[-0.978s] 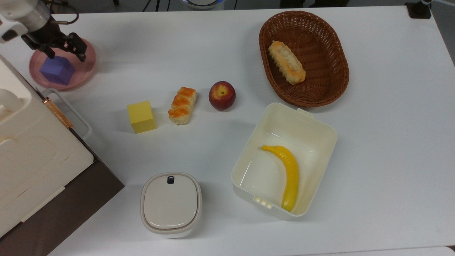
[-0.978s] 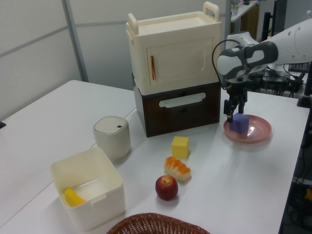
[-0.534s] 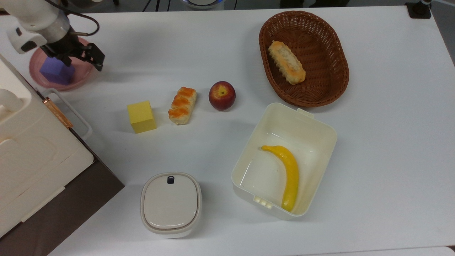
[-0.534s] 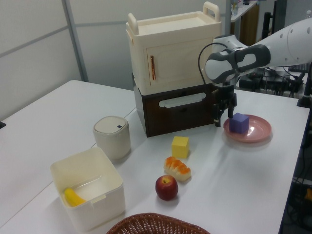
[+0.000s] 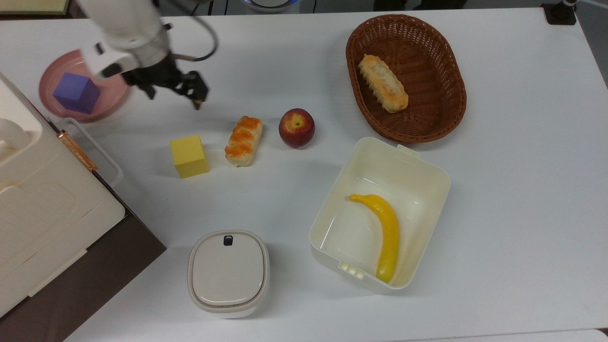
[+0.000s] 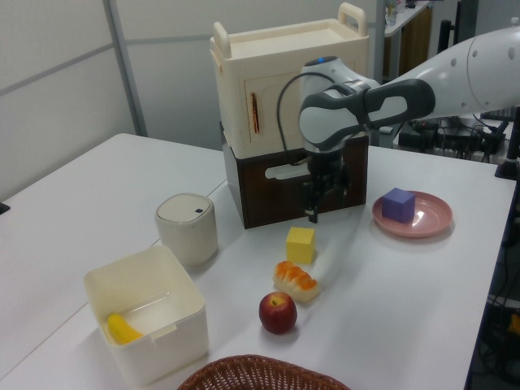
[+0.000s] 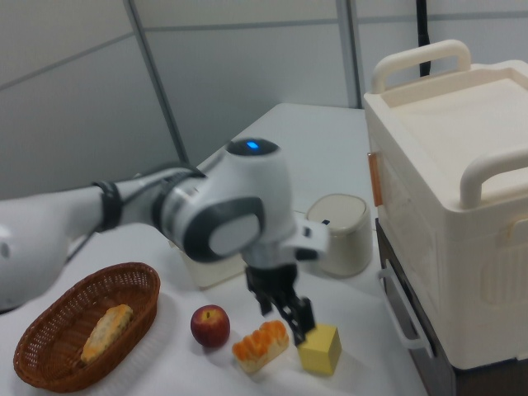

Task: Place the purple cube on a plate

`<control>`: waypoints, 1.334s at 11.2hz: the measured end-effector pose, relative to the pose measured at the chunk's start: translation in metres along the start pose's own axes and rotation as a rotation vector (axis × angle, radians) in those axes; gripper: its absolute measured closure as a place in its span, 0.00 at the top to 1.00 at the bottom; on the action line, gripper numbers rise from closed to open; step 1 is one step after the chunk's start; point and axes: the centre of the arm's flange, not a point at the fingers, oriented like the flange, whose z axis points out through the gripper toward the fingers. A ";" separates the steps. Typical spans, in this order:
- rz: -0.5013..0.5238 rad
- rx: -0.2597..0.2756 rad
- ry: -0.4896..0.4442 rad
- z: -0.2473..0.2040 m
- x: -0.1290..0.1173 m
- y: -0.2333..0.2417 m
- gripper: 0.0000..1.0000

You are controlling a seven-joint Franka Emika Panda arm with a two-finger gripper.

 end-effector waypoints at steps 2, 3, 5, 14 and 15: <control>-0.021 -0.004 0.007 -0.034 -0.012 -0.056 1.00; -0.035 -0.008 0.022 -0.052 -0.016 -0.075 1.00; -0.071 -0.010 0.081 -0.092 -0.023 -0.096 1.00; -0.136 -0.099 0.072 -0.144 -0.052 -0.119 1.00; -0.133 -0.099 0.072 -0.144 -0.051 -0.117 1.00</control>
